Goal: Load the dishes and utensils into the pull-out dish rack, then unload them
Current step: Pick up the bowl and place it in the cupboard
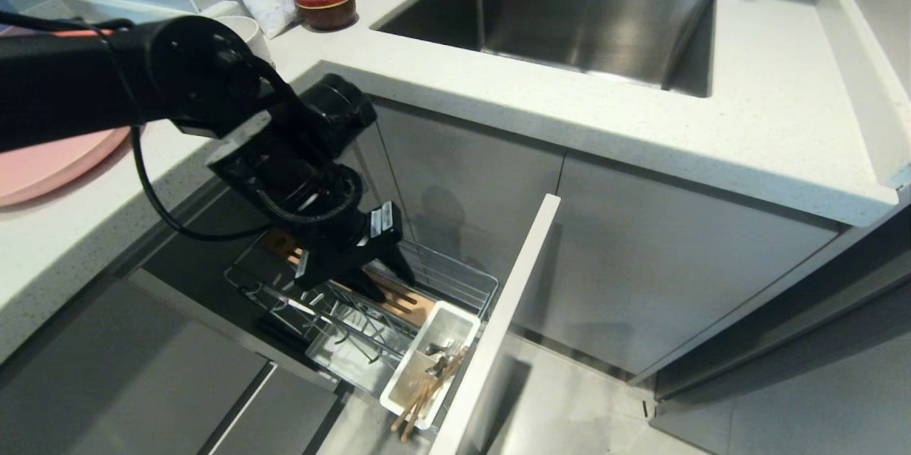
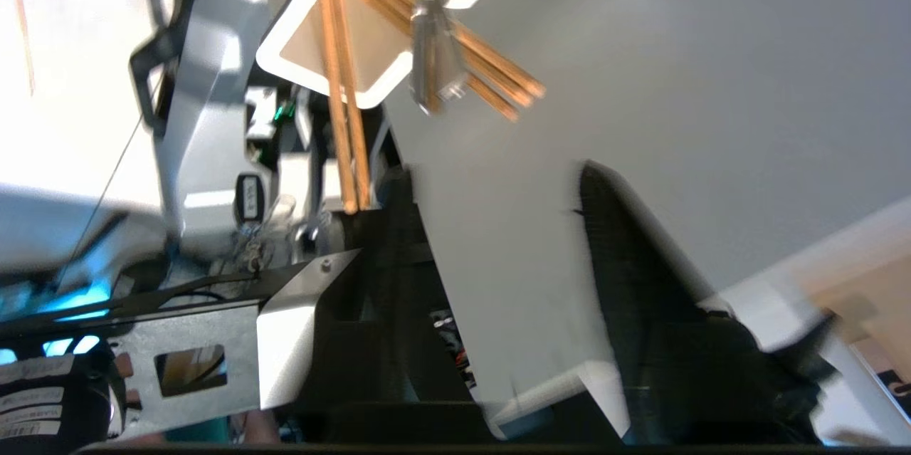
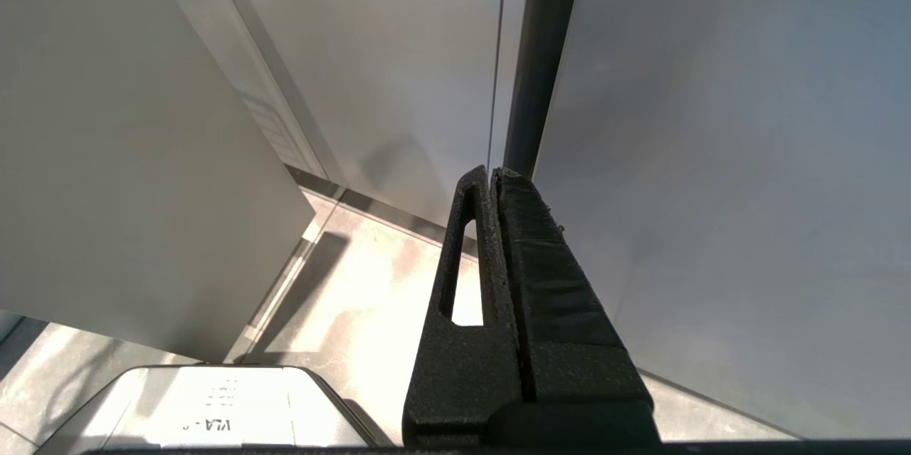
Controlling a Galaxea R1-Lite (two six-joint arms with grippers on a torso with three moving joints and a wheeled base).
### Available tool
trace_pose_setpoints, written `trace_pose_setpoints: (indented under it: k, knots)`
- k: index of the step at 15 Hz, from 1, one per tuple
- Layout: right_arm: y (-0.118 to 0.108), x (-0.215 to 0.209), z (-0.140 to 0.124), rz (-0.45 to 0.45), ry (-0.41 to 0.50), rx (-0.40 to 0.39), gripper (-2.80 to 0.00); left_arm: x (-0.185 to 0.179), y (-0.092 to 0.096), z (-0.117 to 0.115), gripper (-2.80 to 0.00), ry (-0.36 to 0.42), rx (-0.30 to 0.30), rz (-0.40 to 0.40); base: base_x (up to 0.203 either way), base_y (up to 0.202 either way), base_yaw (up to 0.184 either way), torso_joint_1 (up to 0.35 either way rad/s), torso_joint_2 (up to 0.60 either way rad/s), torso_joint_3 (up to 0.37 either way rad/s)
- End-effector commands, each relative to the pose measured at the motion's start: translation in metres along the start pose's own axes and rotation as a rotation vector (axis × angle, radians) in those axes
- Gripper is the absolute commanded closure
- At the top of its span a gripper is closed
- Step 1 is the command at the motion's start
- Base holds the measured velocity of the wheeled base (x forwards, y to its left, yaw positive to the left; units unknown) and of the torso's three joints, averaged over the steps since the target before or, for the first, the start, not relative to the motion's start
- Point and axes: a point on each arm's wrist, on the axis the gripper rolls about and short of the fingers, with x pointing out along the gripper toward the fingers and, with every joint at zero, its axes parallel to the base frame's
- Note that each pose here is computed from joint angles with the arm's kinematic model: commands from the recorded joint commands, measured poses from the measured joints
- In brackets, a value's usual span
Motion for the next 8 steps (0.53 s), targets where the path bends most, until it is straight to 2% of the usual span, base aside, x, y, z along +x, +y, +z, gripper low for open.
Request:
trace_pose_setpoints:
  k: [1,4,8]
  knots:
    - [0.000,0.000,-0.001,-0.001,-0.002,0.000,0.00,-0.050,0.004,-0.021,0.00,-0.111,0.022,-0.065,0.000,0.000,0.000,0.000,0.00,0.000]
    - [0.000,0.000,-0.001,0.000,-0.002,0.000,0.00,-0.096,0.018,-0.034,0.00,-0.268,0.023,-0.111,0.000,0.000,0.000,0.000,0.00,0.000]
    - [0.000,0.000,-0.001,0.000,-0.002,0.000,0.00,-0.158,0.054,-0.041,0.00,-0.556,0.013,-0.153,0.000,0.000,0.000,0.000,0.00,0.000]
